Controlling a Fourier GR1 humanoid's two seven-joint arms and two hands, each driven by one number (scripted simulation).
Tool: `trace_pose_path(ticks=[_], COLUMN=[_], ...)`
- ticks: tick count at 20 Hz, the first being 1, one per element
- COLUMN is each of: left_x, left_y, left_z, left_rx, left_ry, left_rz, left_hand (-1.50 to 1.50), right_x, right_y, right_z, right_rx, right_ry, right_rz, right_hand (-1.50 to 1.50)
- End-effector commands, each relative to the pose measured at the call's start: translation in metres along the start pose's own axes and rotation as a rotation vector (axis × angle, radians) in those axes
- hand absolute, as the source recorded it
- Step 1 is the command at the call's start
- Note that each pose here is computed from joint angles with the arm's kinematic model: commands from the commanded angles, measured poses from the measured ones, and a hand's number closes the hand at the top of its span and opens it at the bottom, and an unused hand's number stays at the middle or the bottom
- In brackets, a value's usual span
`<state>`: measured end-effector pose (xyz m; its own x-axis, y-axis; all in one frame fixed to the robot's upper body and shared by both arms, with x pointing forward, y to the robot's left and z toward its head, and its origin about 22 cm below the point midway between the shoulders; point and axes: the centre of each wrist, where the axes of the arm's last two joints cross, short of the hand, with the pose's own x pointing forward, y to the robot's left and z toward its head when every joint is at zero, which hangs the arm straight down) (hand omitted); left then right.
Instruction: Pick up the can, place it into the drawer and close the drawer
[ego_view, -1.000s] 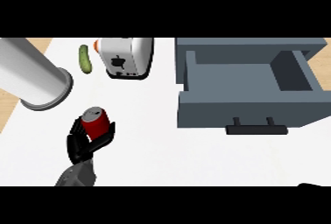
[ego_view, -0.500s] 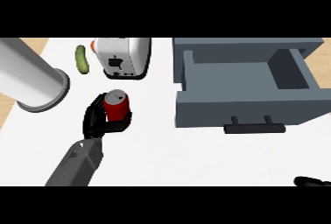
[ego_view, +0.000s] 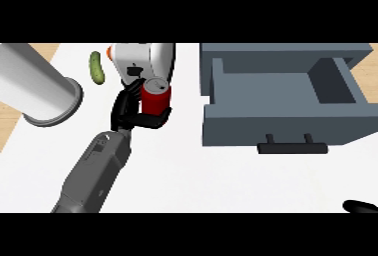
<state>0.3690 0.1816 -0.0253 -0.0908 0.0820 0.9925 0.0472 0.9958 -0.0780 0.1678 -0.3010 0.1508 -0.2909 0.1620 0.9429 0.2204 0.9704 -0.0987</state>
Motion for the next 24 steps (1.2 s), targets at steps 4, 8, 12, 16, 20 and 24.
trace_pose_path(ticks=[4,8,12,16,20,24], left_x=[0.071,0.114,0.15,0.189,0.197,0.23], left_y=[-0.062,-0.068,-0.104,-0.125,-0.15,-0.178], left_z=[-0.026,-0.049,-0.048,-0.049,-0.074,-0.078], left_rx=[-0.103,-0.117,-0.126,-0.166,-0.143,-0.146], left_ry=[-0.022,-0.048,-0.052,-0.079,-0.065,-0.045], left_rz=[-0.008,-0.014,-0.022,-0.052,-0.082,-0.1], left_hand=[1.5,1.5,1.5,1.5,1.5,1.5], right_x=[-0.001,-0.008,0.006,0.003,0.002,-0.007], right_y=[0.009,0.007,0.015,-0.009,0.0,-0.007], right_z=[0.007,0.009,0.015,0.002,-0.008,-0.004], right_rx=[-0.022,-0.005,-0.004,-0.027,-0.006,0.008], right_ry=[0.002,0.018,-0.004,-0.006,-0.018,0.0], right_rz=[-0.002,0.011,0.007,0.025,0.004,0.007], right_hand=[-1.5,-1.5,-1.5,-1.5,-1.5,-1.5])
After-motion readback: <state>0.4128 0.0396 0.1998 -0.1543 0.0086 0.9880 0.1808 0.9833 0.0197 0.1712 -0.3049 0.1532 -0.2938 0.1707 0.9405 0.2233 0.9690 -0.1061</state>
